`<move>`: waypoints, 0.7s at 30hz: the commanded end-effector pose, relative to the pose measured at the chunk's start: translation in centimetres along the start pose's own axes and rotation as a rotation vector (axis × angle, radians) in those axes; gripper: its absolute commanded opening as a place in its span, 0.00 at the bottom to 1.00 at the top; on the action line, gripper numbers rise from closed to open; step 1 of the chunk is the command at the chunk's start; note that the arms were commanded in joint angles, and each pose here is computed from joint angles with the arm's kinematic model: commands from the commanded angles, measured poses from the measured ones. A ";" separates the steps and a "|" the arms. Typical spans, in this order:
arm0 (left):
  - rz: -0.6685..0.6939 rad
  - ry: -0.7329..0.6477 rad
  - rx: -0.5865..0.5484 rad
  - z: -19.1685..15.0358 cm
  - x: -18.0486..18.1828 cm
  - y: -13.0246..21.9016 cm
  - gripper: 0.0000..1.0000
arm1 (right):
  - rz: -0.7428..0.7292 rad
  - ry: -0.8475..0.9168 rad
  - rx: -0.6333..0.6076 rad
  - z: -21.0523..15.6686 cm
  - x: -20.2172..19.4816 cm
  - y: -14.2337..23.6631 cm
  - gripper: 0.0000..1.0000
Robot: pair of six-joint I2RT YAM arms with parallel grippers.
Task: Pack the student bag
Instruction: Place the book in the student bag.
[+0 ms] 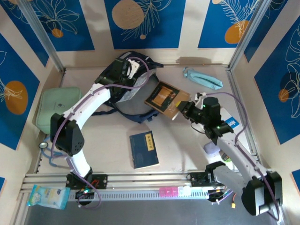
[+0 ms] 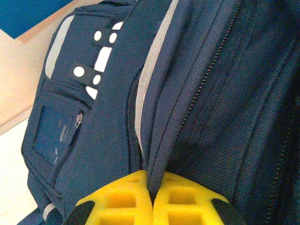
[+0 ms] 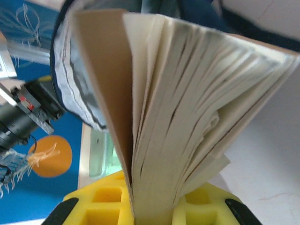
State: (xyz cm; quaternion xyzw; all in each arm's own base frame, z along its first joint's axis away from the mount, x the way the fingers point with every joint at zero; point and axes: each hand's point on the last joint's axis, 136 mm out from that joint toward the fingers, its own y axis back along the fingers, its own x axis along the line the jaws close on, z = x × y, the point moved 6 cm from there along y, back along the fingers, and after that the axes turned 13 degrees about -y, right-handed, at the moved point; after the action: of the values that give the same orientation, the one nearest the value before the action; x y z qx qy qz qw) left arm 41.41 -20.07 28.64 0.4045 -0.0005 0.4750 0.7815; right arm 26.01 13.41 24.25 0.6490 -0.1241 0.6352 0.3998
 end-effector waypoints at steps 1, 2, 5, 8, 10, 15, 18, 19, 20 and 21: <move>0.072 0.076 -0.249 4.8 2.4 4.2 0.00 | 0.129 0.041 -0.005 0.2 4.4 -1.9 0.00; 0.071 0.081 -0.251 4.8 2.4 4.3 0.00 | 0.141 0.041 0.003 0.2 4.5 -3.0 0.00; 0.057 0.094 -0.246 4.5 2.1 4.2 0.00 | 0.163 0.038 0.016 0.4 5.4 -5.7 0.00; 0.060 0.111 -0.232 4.0 2.0 4.2 0.00 | 0.156 -0.045 0.015 1.2 6.0 -8.1 0.00; 0.056 0.117 -0.231 4.0 2.0 4.3 0.00 | 0.178 -0.058 0.012 1.7 7.0 -9.5 0.00; 0.057 0.139 -0.231 4.3 2.3 4.7 0.00 | 0.139 -0.080 -0.063 3.2 8.0 -13.6 0.00; 0.053 0.149 -0.238 4.6 2.3 4.7 0.00 | 0.107 -0.132 -0.099 3.9 7.6 -17.2 0.00; 0.046 0.148 -0.241 4.8 2.3 4.6 0.00 | 0.100 -0.140 -0.105 4.0 7.6 -18.4 0.00; 0.037 0.144 -0.241 4.9 2.3 4.5 0.00 | 0.101 -0.135 -0.108 4.1 7.8 -19.8 0.00; 0.033 0.140 -0.233 5.0 2.3 4.4 0.00 | 0.095 -0.131 -0.108 4.1 7.9 -21.2 0.00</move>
State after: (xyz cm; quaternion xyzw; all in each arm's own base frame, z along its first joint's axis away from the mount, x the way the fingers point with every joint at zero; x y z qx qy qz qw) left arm 41.06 -20.13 29.25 0.3722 0.0270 0.4874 0.7894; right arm 41.85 25.35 22.68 0.6802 -0.1621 0.5909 0.4023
